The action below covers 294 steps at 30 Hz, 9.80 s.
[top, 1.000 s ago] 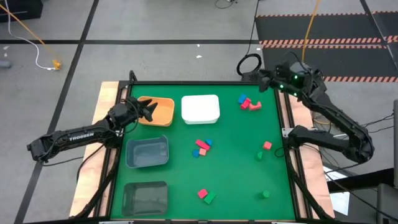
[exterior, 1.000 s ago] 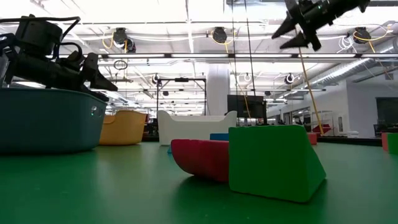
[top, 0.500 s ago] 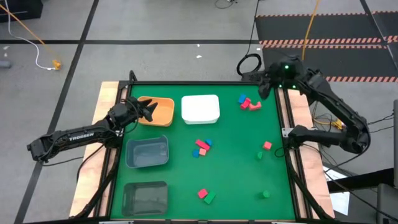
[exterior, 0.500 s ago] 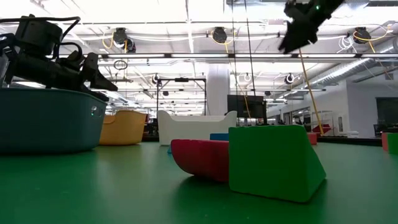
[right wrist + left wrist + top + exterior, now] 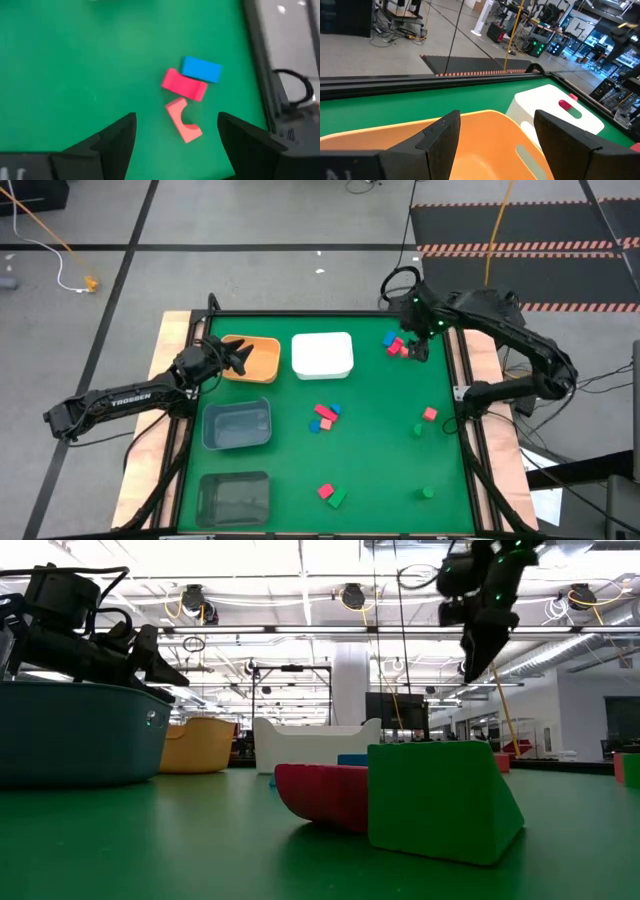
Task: Sort & place blocks by color
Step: Put the top right pink block into the white bin, then put the bottom left blue block into the yellow bin
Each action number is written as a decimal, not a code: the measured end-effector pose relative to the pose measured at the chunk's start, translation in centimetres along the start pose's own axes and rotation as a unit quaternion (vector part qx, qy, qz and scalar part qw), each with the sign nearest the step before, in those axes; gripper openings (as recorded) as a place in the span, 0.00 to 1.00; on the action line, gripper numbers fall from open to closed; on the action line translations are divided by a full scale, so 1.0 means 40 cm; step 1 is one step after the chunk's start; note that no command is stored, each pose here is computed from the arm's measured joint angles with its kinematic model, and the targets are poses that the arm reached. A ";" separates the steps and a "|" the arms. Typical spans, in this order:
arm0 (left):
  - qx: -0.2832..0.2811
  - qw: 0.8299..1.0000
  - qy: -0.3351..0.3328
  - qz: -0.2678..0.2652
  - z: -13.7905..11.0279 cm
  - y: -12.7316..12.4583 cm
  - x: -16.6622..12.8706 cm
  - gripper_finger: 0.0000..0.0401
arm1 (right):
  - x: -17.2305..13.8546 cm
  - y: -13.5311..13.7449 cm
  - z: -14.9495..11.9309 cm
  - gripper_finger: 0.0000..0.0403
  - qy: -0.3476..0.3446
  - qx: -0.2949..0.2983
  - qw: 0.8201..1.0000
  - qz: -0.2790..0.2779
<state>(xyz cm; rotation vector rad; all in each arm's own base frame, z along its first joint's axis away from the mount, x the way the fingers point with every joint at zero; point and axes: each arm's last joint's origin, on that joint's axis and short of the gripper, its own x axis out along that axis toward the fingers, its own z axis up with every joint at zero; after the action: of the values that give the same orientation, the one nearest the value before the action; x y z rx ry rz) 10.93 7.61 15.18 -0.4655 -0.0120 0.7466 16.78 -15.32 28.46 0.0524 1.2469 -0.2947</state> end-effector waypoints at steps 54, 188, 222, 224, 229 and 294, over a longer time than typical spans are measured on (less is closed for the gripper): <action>0.000 1.000 0.000 0.000 0.000 0.000 0.000 0.64 | 0.315 0.074 -0.079 0.61 0.122 -0.106 0.983 -0.083; -0.282 0.955 0.043 -0.078 0.003 -0.016 -0.001 0.64 | 0.049 0.153 0.162 0.64 -0.525 0.270 0.802 0.093; -0.165 0.927 0.027 -0.336 0.078 -0.146 -0.035 0.64 | 0.164 0.443 0.104 0.64 -0.257 0.149 0.938 0.178; -0.162 0.929 0.062 -0.327 0.066 -0.152 -0.034 0.64 | 0.182 0.462 0.107 0.64 -0.253 0.159 0.939 0.172; -0.153 0.923 0.109 -0.336 0.052 -0.173 -0.041 0.64 | 0.209 0.511 0.120 0.64 -0.284 0.155 0.937 0.132; 0.081 0.893 0.132 -0.422 0.158 -0.309 -0.110 0.64 | 0.474 0.638 0.090 0.52 -0.289 0.231 0.928 -0.025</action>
<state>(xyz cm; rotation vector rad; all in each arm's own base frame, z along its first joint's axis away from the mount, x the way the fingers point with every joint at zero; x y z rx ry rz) 14.64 -0.62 26.64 -0.3486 0.0982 -0.1775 31.87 4.84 8.75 0.3174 0.5724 -0.5986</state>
